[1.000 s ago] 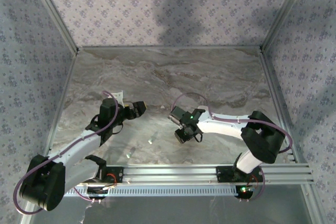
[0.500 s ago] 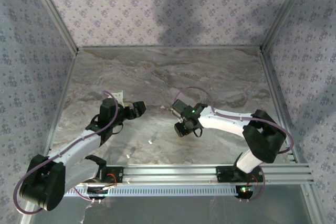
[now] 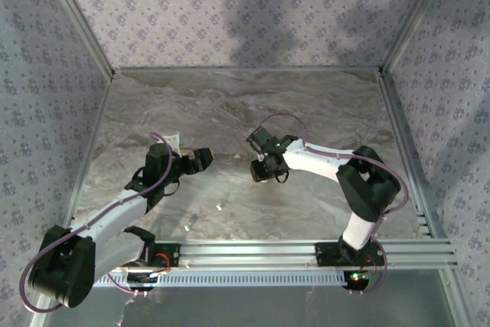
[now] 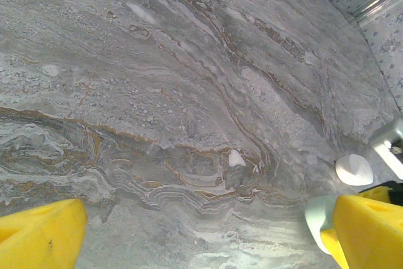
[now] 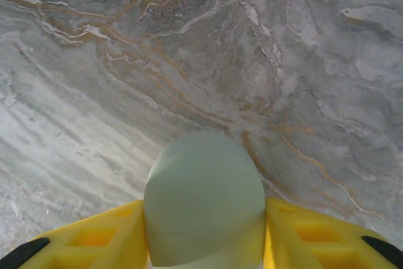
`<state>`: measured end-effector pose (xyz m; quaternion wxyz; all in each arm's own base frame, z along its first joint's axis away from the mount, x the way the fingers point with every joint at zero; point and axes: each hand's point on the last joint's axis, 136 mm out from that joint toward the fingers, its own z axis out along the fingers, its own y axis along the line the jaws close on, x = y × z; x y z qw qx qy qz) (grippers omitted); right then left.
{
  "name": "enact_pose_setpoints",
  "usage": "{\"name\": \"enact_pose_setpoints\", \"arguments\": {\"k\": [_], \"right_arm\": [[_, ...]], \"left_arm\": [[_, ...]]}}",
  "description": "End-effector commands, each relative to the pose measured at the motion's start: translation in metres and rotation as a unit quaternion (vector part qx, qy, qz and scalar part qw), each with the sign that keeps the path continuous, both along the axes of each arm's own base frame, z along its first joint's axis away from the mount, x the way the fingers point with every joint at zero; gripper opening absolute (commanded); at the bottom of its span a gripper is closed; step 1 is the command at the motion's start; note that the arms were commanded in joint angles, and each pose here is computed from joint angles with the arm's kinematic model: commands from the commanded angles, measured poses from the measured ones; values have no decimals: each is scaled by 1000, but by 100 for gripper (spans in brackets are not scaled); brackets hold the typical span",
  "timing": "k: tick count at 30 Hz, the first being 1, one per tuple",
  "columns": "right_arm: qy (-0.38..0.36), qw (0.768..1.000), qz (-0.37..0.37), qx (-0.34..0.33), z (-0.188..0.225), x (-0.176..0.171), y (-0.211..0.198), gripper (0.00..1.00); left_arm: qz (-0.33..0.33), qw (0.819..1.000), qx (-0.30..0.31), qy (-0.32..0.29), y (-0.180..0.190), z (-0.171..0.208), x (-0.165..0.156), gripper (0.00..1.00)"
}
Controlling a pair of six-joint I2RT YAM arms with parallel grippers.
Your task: Insert the wireless bluetooth earbuds into the charging case
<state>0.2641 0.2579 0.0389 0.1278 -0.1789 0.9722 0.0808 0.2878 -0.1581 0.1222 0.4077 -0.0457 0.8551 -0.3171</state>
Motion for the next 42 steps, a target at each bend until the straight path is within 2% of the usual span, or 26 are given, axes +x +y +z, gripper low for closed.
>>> {"name": "enact_pose_setpoints", "arguments": {"k": [1, 8, 12, 23, 32, 37, 42], "right_arm": [[9, 1000, -20, 6, -1, 7, 7, 47], [27, 999, -32, -3, -15, 7, 10, 50], [30, 999, -33, -7, -17, 6, 11, 57], [10, 1000, -27, 11, 7, 4, 12, 74], [-17, 998, -19, 49, 29, 4, 2, 85], [-25, 998, -1, 65, 33, 6, -2, 86], [-16, 998, 25, 62, 26, 7, -2, 80]], "left_arm": [[-7, 1000, -13, -13, -3, 9, 2, 100], [-9, 1000, -15, -11, -4, 8, 2, 100], [-10, 1000, -17, -9, -5, 7, 2, 100], [-18, 1000, -17, 2, -10, 2, 4, 100], [-37, 998, -20, 39, -21, -14, 9, 100], [-62, 995, -34, 69, -35, -27, 12, 100], [-78, 992, -42, 92, -44, -36, 14, 100]]}}
